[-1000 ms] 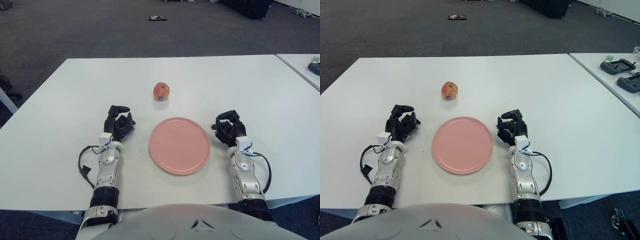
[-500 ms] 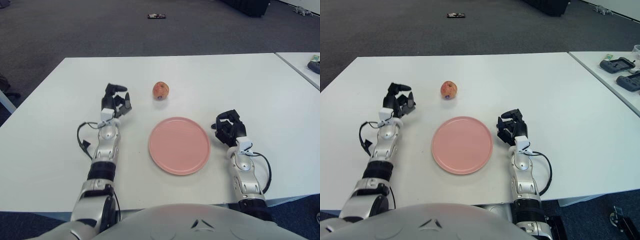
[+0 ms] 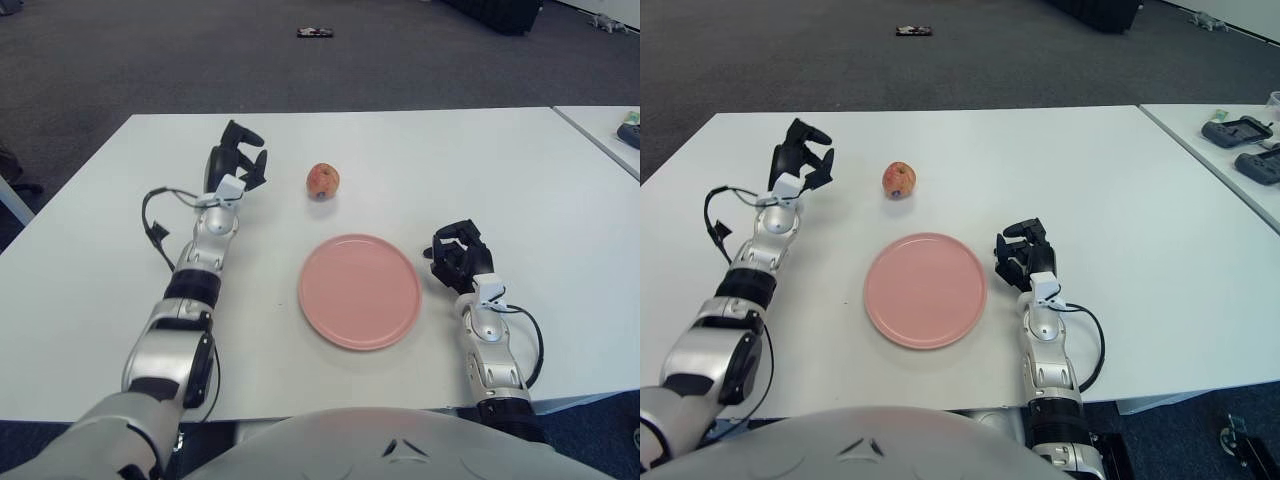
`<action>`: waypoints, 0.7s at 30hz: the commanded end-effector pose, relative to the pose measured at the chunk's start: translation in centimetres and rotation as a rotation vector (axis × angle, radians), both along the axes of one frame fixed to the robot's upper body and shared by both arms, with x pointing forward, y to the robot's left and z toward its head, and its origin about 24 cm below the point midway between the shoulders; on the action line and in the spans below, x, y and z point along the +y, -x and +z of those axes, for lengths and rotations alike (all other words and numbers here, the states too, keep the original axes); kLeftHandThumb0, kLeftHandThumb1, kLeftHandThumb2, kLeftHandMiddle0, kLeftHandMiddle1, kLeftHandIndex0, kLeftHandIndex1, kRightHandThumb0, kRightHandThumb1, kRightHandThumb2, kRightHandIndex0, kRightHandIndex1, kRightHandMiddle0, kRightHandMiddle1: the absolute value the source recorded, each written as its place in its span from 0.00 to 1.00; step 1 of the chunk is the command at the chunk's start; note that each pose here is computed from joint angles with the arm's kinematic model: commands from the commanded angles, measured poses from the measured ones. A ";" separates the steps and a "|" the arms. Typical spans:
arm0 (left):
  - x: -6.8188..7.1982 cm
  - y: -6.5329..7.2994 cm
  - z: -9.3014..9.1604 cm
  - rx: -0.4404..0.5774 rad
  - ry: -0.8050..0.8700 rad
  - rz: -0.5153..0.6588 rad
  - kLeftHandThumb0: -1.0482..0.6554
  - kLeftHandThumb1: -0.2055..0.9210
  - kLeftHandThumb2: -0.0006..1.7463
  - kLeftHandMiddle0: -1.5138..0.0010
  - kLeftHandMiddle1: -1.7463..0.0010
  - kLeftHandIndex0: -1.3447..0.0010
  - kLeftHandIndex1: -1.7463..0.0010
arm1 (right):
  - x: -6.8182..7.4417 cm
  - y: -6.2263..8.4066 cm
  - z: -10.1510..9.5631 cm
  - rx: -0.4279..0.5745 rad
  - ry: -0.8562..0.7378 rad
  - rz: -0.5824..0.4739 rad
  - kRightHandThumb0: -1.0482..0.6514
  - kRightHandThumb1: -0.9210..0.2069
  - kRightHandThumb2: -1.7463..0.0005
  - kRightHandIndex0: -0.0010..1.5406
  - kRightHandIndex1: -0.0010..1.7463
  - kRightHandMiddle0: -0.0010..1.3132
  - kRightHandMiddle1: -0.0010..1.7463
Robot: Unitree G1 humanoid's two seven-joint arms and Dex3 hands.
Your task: Put the apple into the plate.
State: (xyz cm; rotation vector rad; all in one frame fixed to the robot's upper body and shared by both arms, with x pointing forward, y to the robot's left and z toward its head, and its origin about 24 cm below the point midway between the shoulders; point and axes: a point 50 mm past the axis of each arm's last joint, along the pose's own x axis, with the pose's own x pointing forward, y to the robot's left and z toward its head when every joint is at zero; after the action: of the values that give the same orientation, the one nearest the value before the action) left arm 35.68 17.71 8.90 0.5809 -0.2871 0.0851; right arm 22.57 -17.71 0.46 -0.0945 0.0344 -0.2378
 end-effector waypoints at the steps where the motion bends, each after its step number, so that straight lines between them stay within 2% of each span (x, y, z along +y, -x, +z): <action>1: -0.5 -1.1 0.6 0.022 -0.099 -0.036 0.39 0.96 0.33 0.84 0.27 0.88 0.05 | -0.1 0.2 -0.3 0.025 -0.008 -0.011 0.40 0.15 0.56 0.38 0.71 0.22 1.00; 2: -0.6 -1.4 0.6 0.033 -0.126 -0.043 0.34 0.89 0.37 0.88 0.33 0.92 0.16 | -0.1 0.2 -0.3 0.027 -0.009 -0.011 0.40 0.15 0.56 0.38 0.71 0.22 1.00; 5: -0.8 -1.9 0.8 0.063 -0.211 -0.088 0.26 0.80 0.41 0.95 0.44 0.98 0.37 | -0.1 0.2 -0.3 0.030 -0.008 -0.014 0.40 0.15 0.56 0.38 0.70 0.22 1.00; 6: -0.9 -2.0 0.8 0.068 -0.227 -0.099 0.23 0.77 0.41 0.97 0.49 0.98 0.44 | -0.1 0.3 -0.3 0.031 -0.008 -0.014 0.40 0.15 0.56 0.38 0.70 0.22 1.00; 7: -1.1 -2.2 0.8 0.075 -0.249 -0.113 0.22 0.76 0.41 0.98 0.51 0.99 0.47 | -0.2 0.3 -0.3 0.031 -0.007 -0.014 0.40 0.15 0.56 0.38 0.70 0.22 1.00; 9: -1.5 -2.4 0.8 0.087 -0.290 -0.137 0.17 0.76 0.39 0.99 0.60 0.99 0.60 | -0.2 0.3 -0.3 0.029 -0.006 -0.013 0.40 0.15 0.56 0.38 0.70 0.22 1.00; 15: -2.7 -3.0 0.9 0.121 -0.382 -0.206 0.08 0.78 0.33 1.00 0.81 1.00 0.81 | -0.4 0.3 -0.5 0.030 -0.001 -0.018 0.40 0.16 0.56 0.38 0.71 0.23 1.00; 21: -3.3 -3.2 1.0 0.143 -0.459 -0.260 0.04 0.80 0.30 1.00 0.95 1.00 0.95 | -0.5 0.3 -0.6 0.032 0.004 -0.018 0.40 0.17 0.54 0.38 0.71 0.23 1.00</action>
State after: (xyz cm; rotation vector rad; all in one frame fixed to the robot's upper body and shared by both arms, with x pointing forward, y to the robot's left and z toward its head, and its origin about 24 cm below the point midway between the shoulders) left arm 38.44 14.61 9.01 0.9503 -0.2200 -0.2507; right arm 22.55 -17.78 0.48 -0.0938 0.0364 -0.2415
